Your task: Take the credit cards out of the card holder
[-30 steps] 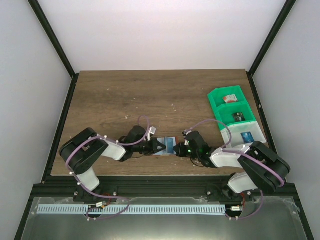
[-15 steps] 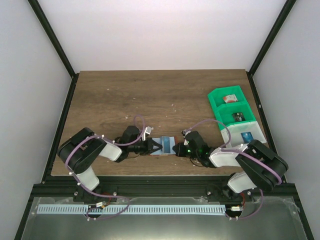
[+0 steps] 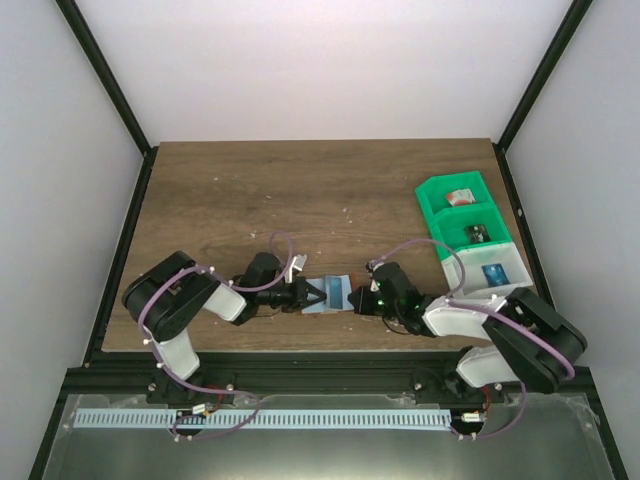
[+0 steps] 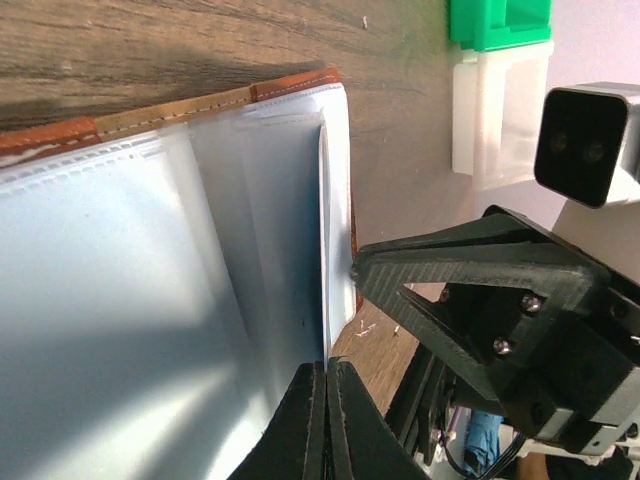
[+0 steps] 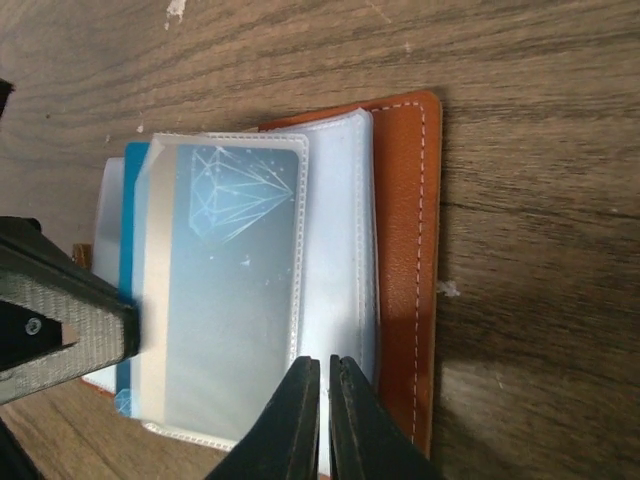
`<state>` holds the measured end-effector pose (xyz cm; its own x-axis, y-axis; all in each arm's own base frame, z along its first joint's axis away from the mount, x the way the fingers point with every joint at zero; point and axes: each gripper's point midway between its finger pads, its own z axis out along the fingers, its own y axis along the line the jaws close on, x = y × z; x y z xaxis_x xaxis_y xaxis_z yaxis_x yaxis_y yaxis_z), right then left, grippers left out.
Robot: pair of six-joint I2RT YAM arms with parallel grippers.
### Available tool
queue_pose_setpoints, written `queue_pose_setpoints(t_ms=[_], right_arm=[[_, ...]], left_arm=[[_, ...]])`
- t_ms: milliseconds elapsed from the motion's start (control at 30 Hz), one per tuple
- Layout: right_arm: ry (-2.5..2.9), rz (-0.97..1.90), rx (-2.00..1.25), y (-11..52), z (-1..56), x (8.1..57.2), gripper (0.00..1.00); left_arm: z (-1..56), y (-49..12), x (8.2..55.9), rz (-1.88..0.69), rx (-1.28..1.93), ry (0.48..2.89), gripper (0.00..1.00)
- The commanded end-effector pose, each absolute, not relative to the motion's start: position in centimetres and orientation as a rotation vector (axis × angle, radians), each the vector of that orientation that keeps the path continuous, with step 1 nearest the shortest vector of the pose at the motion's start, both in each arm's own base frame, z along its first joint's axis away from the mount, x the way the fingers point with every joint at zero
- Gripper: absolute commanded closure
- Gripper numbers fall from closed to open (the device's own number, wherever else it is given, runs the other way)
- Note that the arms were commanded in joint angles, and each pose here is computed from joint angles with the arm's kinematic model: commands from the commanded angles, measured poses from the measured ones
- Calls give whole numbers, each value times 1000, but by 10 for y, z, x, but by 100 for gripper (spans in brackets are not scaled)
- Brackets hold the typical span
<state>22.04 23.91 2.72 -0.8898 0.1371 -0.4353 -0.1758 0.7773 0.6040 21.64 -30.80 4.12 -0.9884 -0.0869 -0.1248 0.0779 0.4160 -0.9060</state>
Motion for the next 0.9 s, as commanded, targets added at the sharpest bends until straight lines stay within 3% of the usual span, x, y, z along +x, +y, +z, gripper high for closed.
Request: queue_pose_setpoints(t_ms=[0, 133, 167, 200, 233, 867], right_arm=[[2476, 932, -22, 239, 47, 222, 93], [2424, 1005, -48, 248, 65, 223, 89], [2423, 1012, -53, 250, 66, 223, 88], [2424, 1017, -60, 254, 67, 223, 88], [2426, 1018, -69, 256, 66, 223, 88], [2592, 942, -40, 257, 12, 214, 90]], left_arm=[[44, -310, 221, -1617, 30, 2483, 98], [44, -310, 222, -1610, 31, 2485, 87], [44, -311, 223, -1609, 31, 2484, 89], [43, -311, 222, -1611, 33, 2484, 99], [44, -312, 222, -1618, 34, 2482, 100], [49, -305, 227, -1560, 9, 2489, 100]])
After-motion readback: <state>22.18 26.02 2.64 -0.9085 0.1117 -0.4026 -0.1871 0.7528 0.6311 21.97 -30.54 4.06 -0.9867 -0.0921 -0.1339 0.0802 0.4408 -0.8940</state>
